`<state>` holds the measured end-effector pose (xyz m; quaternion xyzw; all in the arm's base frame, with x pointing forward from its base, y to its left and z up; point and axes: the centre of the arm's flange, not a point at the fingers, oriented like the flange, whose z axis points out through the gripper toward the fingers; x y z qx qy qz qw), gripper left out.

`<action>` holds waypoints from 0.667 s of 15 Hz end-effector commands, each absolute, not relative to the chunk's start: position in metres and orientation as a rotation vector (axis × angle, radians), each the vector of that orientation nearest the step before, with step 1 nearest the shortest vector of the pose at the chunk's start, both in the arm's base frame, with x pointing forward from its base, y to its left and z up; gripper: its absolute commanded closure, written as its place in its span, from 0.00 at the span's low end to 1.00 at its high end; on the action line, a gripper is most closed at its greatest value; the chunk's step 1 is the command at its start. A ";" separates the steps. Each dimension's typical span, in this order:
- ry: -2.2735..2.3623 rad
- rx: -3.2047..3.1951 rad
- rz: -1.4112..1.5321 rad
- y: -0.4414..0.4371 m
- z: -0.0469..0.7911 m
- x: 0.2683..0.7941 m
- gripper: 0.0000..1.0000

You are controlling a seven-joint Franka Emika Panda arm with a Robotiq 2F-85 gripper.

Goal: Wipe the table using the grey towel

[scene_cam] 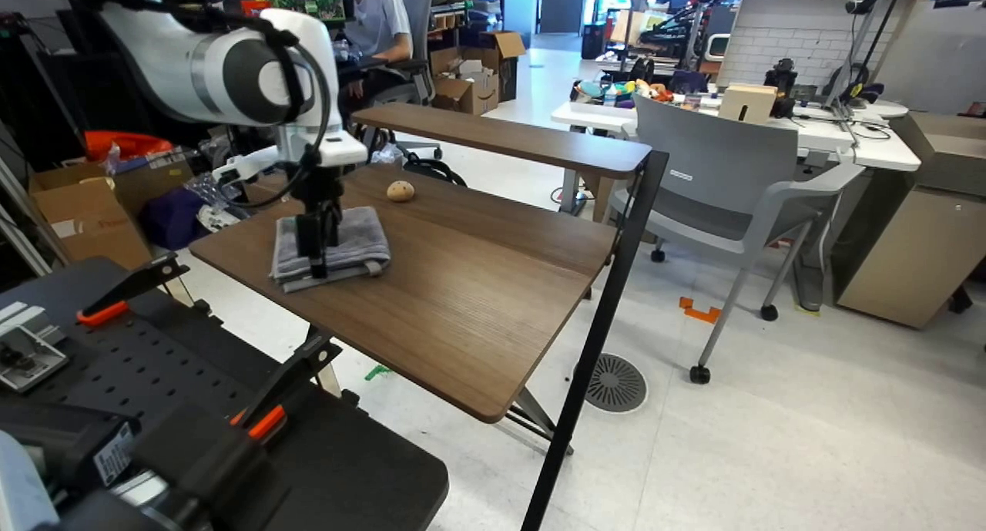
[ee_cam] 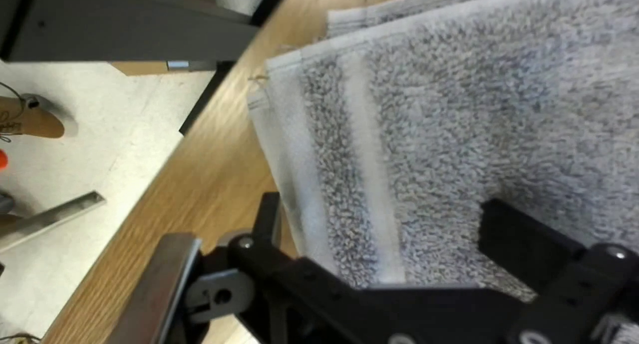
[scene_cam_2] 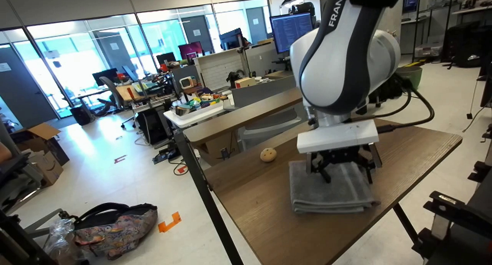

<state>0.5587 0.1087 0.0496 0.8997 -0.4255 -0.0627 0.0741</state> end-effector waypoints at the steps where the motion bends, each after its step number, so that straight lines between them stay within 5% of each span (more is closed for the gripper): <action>1: -1.492 2.586 -0.206 0.031 0.044 0.593 0.00; 10: -1.545 2.468 -0.325 -0.026 0.049 0.581 0.00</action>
